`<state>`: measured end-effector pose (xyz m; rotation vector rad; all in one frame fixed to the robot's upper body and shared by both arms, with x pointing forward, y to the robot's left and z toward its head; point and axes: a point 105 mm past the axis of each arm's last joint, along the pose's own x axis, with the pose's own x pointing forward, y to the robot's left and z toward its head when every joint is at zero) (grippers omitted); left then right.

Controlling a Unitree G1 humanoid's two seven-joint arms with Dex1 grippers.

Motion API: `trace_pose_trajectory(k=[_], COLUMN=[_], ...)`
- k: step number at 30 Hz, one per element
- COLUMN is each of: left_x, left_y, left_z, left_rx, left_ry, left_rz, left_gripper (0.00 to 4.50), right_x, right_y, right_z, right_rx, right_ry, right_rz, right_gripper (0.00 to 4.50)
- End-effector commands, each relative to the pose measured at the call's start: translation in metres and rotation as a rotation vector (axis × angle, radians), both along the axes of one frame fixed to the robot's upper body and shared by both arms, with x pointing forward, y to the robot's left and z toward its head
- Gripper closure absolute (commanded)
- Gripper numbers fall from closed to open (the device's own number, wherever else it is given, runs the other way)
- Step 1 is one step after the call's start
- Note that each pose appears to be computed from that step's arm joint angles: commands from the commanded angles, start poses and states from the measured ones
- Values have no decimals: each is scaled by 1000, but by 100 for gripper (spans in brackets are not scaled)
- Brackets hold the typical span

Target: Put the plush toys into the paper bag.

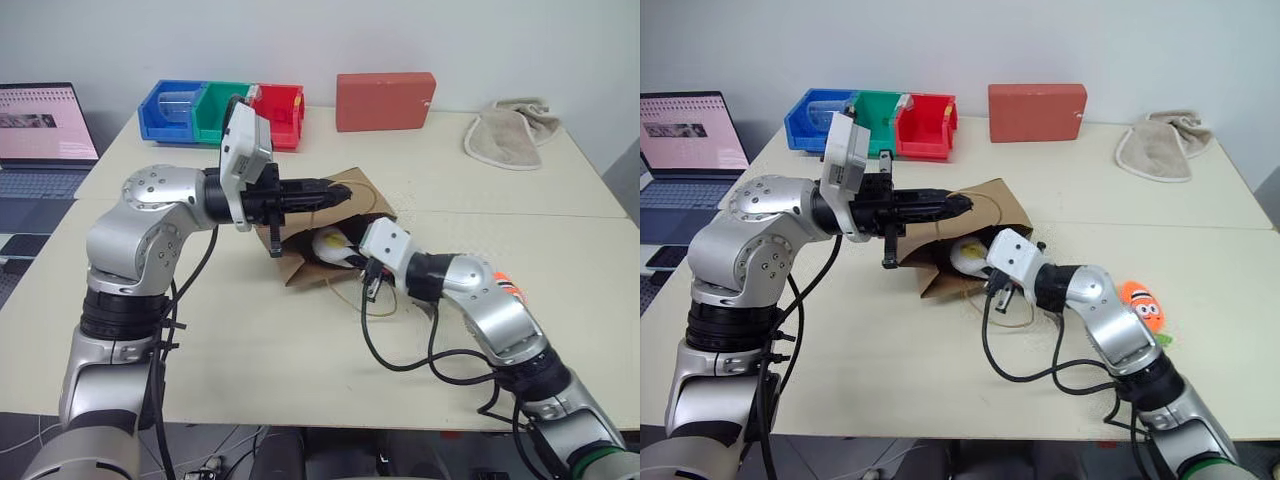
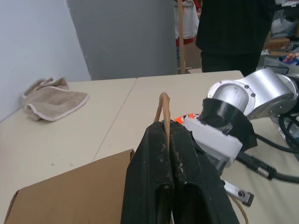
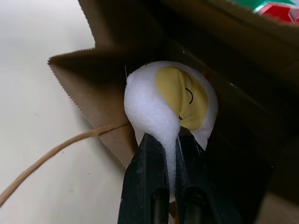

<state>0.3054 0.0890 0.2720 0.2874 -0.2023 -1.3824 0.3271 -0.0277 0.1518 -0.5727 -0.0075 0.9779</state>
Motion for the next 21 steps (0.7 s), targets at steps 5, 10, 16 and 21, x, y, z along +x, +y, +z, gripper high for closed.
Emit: trace_pose_trajectory(k=[5, 10, 16, 21], left_x=[-6, -3, -2, 0], left_y=[-2, -2, -3, -2], left_z=[14, 14, 12, 10], left_rx=[-44, -54, -57, -52], left_ry=[-34, -28, -22, -21], left_rz=[-18, -4, -1, 7], left_gripper=[450, 450, 450, 450], right_x=[17, 16, 18, 12], right_y=[22, 32, 30, 22], right_z=[21, 20, 19, 25], right_rx=[6, 21, 11, 13], right_ry=[-177, -196, -200, -167], right_rz=[-36, -18, -25, -10], right_gripper=[446, 393, 187, 5])
